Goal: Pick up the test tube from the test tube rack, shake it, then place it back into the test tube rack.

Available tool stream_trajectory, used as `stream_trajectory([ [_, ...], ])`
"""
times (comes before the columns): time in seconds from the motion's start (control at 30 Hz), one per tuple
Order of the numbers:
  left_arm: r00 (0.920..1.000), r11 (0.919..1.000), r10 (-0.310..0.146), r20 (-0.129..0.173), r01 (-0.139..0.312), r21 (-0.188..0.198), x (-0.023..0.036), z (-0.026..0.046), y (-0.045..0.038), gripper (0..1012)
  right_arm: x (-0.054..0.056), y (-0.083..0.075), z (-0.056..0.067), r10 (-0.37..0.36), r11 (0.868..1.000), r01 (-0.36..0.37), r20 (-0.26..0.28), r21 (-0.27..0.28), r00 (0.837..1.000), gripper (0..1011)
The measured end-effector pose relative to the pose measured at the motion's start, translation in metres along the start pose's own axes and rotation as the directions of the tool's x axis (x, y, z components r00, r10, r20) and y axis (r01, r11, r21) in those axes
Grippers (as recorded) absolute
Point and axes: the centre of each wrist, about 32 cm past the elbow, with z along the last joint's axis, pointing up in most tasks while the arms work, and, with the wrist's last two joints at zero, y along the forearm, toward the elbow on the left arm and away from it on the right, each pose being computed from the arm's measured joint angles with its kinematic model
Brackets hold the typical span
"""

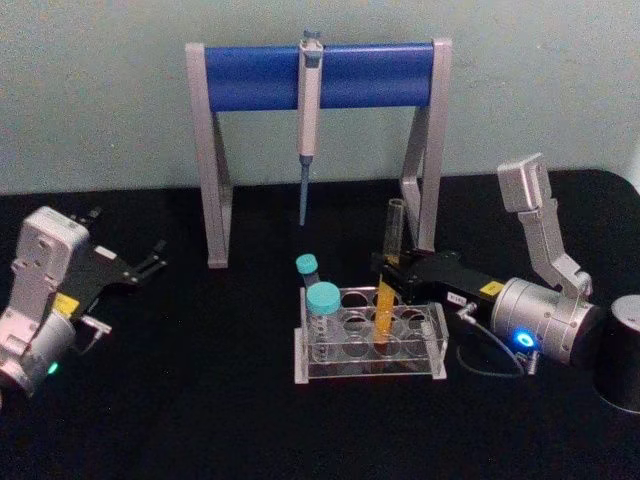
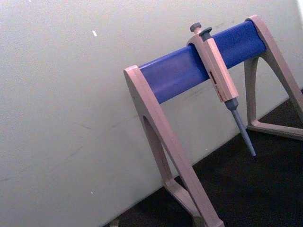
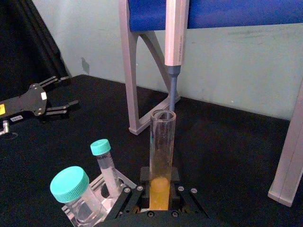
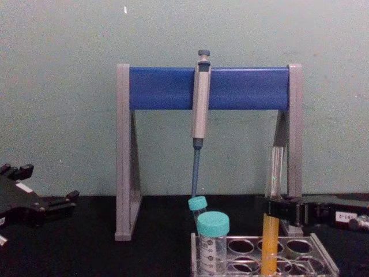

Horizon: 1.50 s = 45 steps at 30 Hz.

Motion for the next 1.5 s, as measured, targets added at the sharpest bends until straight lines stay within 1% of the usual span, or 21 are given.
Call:
stream_trajectory([
  [0.43,1.0,1.0,0.0,0.0,0.0,0.0,0.0,0.0,0.0,1001,-0.001,0.0,-0.001,0.002,1.0,-0.002,0.005,0.007,1.0,225],
  [0.63,1.0,1.0,0.0,0.0,0.0,0.0,0.0,0.0,0.0,1001,-0.003,-0.003,0.0,-0.001,1.0,0.0,0.054,0.027,0.999,225],
  [0.7,1.0,1.0,0.0,0.0,0.0,0.0,0.0,0.0,0.0,1001,-0.006,-0.004,0.001,-0.003,0.999,0.0,0.091,0.038,0.996,225],
  [0.73,1.0,1.0,0.0,0.0,0.0,0.0,0.0,0.0,0.0,1001,-0.006,-0.004,0.001,-0.003,0.999,0.0,0.091,0.038,0.996,225],
  [0.77,1.0,1.0,0.0,0.0,0.0,0.0,0.0,0.0,0.0,1001,-0.007,-0.005,0.001,-0.004,0.999,-0.001,0.112,0.042,0.994,225],
  [0.87,1.0,1.0,0.0,0.0,0.0,0.0,0.0,0.0,0.0,1001,-0.01,-0.006,0.002,-0.003,0.999,-0.004,0.149,0.05,0.989,225],
  [1.07,1.0,1.0,0.0,0.0,0.0,0.0,0.0,0.0,0.0,1001,-0.015,-0.009,0.004,-0.003,0.998,-0.01,0.207,0.065,0.978,225],
  [1.13,1.0,1.0,0.0,0.0,0.0,0.0,0.0,0.0,0.0,1001,-0.017,-0.01,0.005,-0.007,0.997,-0.01,0.222,0.073,0.975,225],
  [1.37,1.0,1.0,0.0,0.0,0.0,0.0,0.0,0.0,0.0,1001,-0.022,-0.014,0.013,-0.018,0.995,-0.007,0.247,0.101,0.969,225],
  [1.5,1.0,1.0,0.0,0.0,0.0,0.0,0.0,0.0,0.0,1001,-0.024,-0.018,0.022,-0.031,0.991,-0.004,0.253,0.136,0.967,225],
])
